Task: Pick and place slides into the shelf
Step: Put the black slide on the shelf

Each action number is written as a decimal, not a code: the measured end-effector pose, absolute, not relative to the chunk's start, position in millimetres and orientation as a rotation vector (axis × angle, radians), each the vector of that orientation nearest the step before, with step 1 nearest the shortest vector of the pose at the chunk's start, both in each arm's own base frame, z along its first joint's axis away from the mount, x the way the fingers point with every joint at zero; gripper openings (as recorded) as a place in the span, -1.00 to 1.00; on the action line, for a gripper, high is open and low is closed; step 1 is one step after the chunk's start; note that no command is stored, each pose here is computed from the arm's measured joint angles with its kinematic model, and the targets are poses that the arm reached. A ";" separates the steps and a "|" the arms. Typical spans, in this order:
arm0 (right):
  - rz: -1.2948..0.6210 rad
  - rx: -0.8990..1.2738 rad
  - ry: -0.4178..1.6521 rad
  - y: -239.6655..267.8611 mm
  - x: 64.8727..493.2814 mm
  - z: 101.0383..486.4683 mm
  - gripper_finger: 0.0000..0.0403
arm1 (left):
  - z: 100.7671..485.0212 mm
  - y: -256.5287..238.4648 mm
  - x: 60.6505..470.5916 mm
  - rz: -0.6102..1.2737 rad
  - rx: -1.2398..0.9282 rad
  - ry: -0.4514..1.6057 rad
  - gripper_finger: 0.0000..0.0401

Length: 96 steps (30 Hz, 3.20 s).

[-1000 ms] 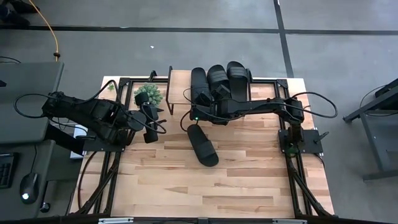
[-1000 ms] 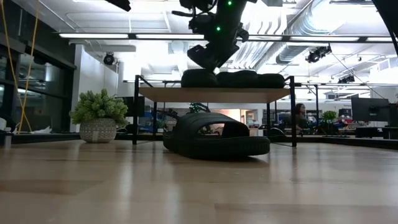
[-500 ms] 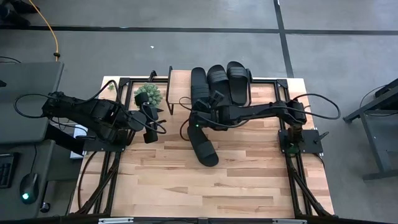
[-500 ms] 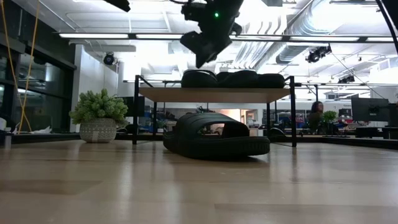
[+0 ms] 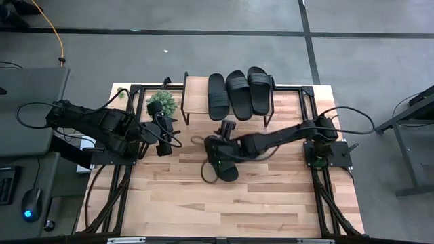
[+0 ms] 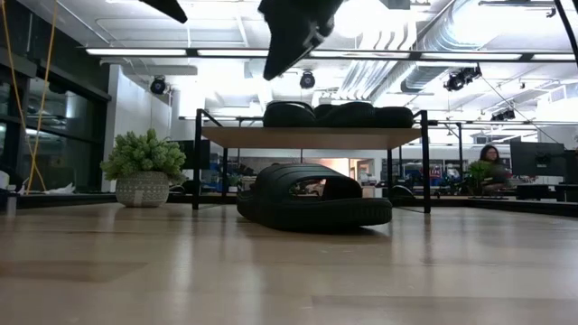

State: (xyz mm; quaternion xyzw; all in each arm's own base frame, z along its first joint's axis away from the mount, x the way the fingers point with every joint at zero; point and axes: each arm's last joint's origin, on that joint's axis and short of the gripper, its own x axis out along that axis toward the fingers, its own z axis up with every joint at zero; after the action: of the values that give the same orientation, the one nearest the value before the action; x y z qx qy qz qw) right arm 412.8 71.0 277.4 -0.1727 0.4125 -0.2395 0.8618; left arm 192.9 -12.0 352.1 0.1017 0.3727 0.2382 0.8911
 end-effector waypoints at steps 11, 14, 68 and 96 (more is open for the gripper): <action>-0.309 -0.398 0.875 137.7 392.8 274.5 -0.07 | 352.8 -12.4 193.8 0.494 0.194 0.759 -0.15; -0.299 -0.386 0.897 152.3 384.0 271.1 -0.07 | 353.5 -12.5 194.6 0.494 0.190 0.749 -0.15; -0.521 -0.684 1.015 203.4 376.3 161.4 -0.07 | 353.5 -12.6 194.6 0.492 0.187 0.749 -0.15; -0.619 -0.795 1.029 194.1 383.3 123.6 -0.07 | 353.5 -12.6 194.7 0.492 0.187 0.749 -0.15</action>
State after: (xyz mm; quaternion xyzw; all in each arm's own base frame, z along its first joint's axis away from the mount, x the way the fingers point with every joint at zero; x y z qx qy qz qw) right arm 383.3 194.1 123.6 -0.3641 0.4712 -0.2833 0.7518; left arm 194.7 -12.6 353.5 0.0901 0.3613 0.2373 0.8972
